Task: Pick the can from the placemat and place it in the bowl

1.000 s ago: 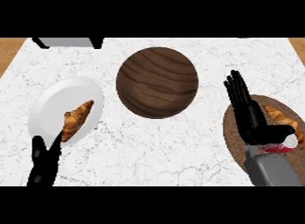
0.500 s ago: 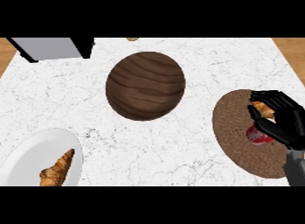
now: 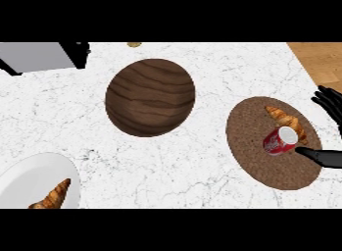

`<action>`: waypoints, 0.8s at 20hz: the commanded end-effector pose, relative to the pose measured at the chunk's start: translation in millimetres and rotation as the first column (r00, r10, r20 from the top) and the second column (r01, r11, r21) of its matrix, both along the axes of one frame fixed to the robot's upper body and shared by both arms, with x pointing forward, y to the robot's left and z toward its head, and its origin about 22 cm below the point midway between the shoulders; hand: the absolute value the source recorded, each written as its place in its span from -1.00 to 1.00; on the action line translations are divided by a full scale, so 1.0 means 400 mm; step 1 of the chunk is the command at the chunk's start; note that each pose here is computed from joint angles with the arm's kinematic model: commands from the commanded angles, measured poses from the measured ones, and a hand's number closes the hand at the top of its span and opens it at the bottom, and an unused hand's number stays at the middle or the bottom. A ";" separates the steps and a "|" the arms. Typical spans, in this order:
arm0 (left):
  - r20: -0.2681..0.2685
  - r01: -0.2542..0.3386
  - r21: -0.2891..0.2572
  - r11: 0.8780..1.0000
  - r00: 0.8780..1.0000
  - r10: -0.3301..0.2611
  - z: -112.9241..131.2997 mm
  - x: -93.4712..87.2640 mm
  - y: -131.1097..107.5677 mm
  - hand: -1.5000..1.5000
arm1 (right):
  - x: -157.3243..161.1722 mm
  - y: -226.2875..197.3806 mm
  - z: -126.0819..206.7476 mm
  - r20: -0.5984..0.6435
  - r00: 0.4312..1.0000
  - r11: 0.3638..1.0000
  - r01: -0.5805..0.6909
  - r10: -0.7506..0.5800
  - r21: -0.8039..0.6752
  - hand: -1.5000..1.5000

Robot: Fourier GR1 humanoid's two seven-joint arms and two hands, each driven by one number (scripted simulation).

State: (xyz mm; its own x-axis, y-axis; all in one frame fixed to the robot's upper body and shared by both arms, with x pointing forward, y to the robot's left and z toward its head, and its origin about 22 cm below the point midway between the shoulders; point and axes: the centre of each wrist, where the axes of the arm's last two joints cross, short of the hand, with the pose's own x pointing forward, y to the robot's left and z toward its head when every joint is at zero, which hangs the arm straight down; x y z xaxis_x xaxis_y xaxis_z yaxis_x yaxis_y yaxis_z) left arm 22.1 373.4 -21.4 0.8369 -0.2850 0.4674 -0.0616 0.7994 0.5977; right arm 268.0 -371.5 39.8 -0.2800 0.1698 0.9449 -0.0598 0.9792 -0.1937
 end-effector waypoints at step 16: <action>0.656 0.248 0.051 0.967 0.722 -0.220 0.166 0.299 -0.102 0.00 | 0.013 -0.094 0.153 -0.304 0.925 0.760 -0.363 0.226 -0.540 -1.00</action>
State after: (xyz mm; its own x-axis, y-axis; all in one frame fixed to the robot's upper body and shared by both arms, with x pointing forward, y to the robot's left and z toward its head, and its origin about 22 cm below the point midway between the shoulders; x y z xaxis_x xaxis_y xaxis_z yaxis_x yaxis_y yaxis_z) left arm 38.0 371.4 -17.9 0.7819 -0.3087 0.5416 -0.0993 0.7961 0.5970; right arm 272.5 -410.2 98.3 -0.2292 0.5956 0.7699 -0.3657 0.6803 -0.6352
